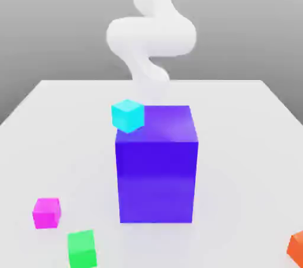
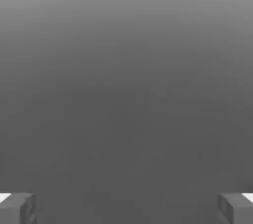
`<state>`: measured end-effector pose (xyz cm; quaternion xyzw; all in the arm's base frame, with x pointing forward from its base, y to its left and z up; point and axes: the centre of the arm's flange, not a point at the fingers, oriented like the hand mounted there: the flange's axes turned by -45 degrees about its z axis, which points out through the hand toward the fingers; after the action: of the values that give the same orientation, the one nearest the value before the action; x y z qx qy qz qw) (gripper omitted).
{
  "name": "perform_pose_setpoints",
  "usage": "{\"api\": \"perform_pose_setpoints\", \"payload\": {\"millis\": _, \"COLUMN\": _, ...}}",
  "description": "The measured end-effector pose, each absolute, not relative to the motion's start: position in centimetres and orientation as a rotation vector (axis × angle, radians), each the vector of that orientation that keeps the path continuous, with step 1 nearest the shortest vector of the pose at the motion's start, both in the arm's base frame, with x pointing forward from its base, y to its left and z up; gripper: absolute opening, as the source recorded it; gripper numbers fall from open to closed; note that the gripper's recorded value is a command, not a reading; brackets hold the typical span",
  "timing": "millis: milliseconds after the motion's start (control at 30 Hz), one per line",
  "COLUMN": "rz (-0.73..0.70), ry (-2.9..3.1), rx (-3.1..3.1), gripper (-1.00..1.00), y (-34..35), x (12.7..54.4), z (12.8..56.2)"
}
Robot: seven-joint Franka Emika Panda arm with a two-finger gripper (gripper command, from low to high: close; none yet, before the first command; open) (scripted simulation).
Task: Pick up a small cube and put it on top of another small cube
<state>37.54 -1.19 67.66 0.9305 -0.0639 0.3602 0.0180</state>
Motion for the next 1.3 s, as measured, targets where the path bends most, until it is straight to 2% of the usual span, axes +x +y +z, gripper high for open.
{"api": "perform_pose_setpoints", "payload": {"millis": 233, "rz": 0.834, "ry": -0.672, "rx": 2.821, "gripper": 0.0, "y": -6.8, "x": 43.7, "z": 56.7}}
{"api": "perform_pose_setpoints", "payload": {"millis": 467, "rz": 0.578, "ry": -1.1, "rx": 2.711, "gripper": 0.0, "y": -13.8, "x": 45.6, "z": 45.1}}
{"api": "perform_pose_setpoints", "payload": {"millis": 767, "rz": 0.275, "ry": -1.648, "rx": 2.512, "gripper": 0.0, "y": -21.6, "x": 42.5, "z": 30.6}}
{"api": "perform_pose_setpoints", "payload": {"millis": 1033, "rz": 0.028, "ry": -2.11, "rx": 2.307, "gripper": 0.0, "y": -23.6, "x": 37.7, "z": 20.3}}
{"api": "perform_pose_setpoints", "payload": {"millis": 1267, "rz": 0.004, "ry": -2.17, "rx": 2.276, "gripper": 0.0, "y": -23.8, "x": 37.2, "z": 13.8}}
{"api": "perform_pose_setpoints", "payload": {"millis": 1300, "rz": 0.002, "ry": -2.168, "rx": 2.276, "gripper": -1.0, "y": -23.8, "x": 37.2, "z": 13.0}}
